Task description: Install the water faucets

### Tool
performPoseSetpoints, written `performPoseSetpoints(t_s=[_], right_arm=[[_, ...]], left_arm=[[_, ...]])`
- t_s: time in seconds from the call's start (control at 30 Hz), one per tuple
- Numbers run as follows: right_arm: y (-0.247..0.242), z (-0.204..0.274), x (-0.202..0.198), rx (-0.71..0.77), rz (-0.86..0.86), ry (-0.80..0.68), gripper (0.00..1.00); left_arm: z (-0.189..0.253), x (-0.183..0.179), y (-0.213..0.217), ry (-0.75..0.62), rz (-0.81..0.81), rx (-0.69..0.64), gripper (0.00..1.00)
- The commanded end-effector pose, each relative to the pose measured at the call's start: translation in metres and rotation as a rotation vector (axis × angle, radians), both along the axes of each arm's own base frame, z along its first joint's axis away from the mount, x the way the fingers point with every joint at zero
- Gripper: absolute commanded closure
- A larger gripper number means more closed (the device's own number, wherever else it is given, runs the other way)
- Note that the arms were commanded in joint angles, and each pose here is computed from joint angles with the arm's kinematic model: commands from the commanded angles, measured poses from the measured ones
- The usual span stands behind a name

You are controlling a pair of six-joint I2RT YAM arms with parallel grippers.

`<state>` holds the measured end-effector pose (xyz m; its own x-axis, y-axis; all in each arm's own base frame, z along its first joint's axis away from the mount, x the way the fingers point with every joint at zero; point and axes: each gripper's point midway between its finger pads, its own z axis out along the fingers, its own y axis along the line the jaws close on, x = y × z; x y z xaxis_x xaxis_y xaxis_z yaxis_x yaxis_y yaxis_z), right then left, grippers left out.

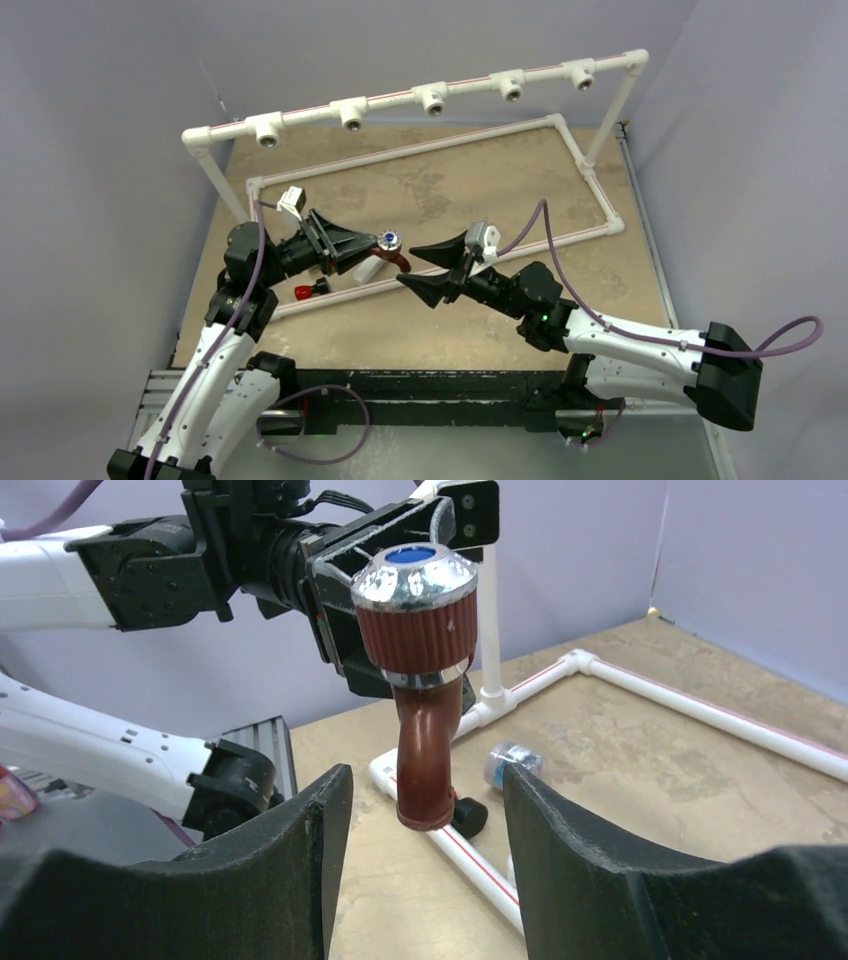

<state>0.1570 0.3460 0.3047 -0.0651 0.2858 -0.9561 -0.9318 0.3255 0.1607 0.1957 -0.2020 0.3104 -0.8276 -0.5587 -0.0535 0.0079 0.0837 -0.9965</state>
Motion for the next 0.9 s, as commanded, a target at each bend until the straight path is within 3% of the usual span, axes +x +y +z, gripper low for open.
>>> performPoseSetpoints(t_s=[0.0, 0.87], right_arm=[[-0.008, 0.037, -0.003, 0.122, -0.015, -0.159, 0.43], [0.011, 0.041, 0.003, 0.102, 0.0, -0.224, 0.57]], left_arm=[[0.027, -0.001, 0.001, -0.014, 0.017, -0.052, 1.0], [0.029, 0.0, 0.0, -0.029, 0.009, -0.051, 1.0]])
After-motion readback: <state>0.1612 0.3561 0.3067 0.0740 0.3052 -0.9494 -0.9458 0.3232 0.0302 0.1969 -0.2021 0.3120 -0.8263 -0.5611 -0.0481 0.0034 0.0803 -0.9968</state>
